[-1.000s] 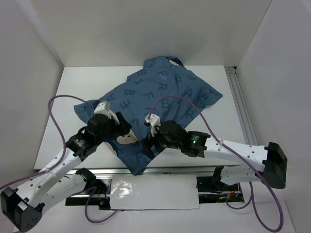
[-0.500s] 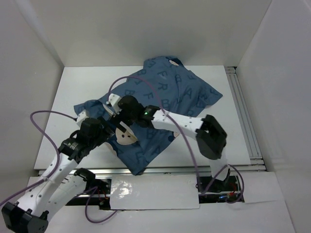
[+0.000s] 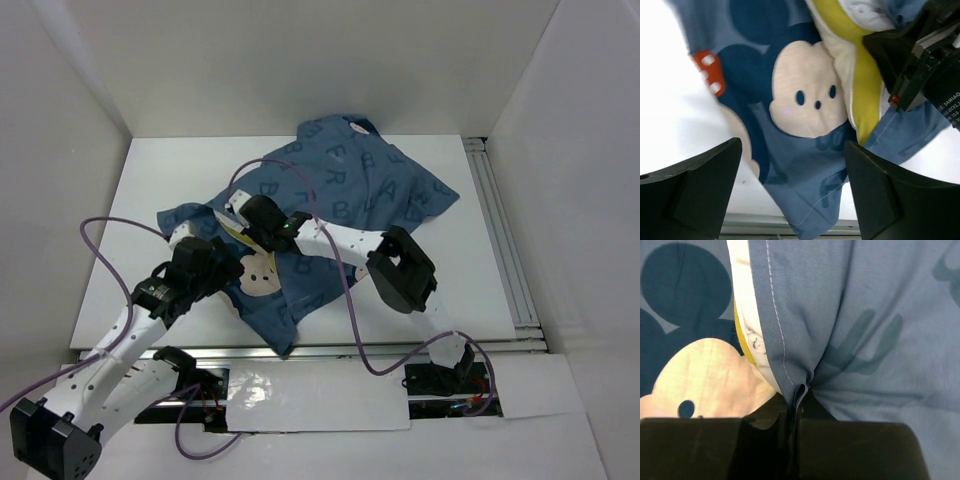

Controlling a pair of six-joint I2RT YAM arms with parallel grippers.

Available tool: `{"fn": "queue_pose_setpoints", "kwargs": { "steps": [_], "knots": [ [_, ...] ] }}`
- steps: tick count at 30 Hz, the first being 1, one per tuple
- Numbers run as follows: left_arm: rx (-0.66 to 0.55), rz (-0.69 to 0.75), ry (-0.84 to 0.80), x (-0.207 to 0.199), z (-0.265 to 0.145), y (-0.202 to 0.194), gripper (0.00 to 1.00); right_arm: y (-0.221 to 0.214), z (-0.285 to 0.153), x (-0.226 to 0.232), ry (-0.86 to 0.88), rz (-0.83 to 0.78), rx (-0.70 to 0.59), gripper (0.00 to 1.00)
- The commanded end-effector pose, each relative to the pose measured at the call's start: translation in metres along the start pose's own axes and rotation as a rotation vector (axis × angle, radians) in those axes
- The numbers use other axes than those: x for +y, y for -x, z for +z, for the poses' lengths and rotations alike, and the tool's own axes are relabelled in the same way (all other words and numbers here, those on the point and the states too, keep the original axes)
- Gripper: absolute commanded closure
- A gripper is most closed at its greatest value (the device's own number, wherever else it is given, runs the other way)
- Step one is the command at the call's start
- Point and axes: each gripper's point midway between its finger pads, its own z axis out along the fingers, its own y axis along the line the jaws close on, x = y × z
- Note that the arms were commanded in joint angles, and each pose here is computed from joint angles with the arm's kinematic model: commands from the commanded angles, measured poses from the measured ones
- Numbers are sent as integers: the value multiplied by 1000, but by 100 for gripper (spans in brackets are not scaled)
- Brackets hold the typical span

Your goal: Put the pillow into the pillowcase

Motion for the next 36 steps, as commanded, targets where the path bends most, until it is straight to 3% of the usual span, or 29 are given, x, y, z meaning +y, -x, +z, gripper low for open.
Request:
{"fn": "queue_pose_setpoints", "kwargs": {
  "steps": [1, 2, 5, 10, 13, 20, 24, 25, 29, 33, 36],
  "knots": [
    [-38, 96, -169, -37, 4, 14, 5, 17, -29, -45, -73, 156, -63, 100],
    [-83, 97, -216, -50, 5, 24, 5, 45, -55, -49, -27, 203, -158, 100],
    [-104, 142, -275, -64, 13, 27, 6, 71, -96, -69, 81, 314, -261, 100],
    [-174, 177, -415, -100, 18, 43, 9, 87, -137, -104, 203, 406, -344, 100],
    [-154, 199, -486, -115, 23, 37, 11, 95, -156, -113, 213, 434, -383, 100],
    [-189, 7, -485, -121, 54, 41, 10, 106, -184, -112, 239, 508, -454, 100],
    [-230, -36, -546, -136, 61, 35, 11, 116, -193, -107, 287, 531, -501, 100],
    [-291, -54, -614, -149, 53, 45, 11, 114, -191, -106, 289, 540, -499, 100],
    [-317, -134, -611, -155, 67, 42, 8, 122, -199, -103, 321, 561, -525, 100],
    [-275, -110, -556, -177, 88, 41, 0, 139, -231, -104, 359, 570, -601, 100],
    [-263, -84, -513, -178, 107, 30, 0, 151, -251, -105, 379, 570, -660, 100]
  ]
}}
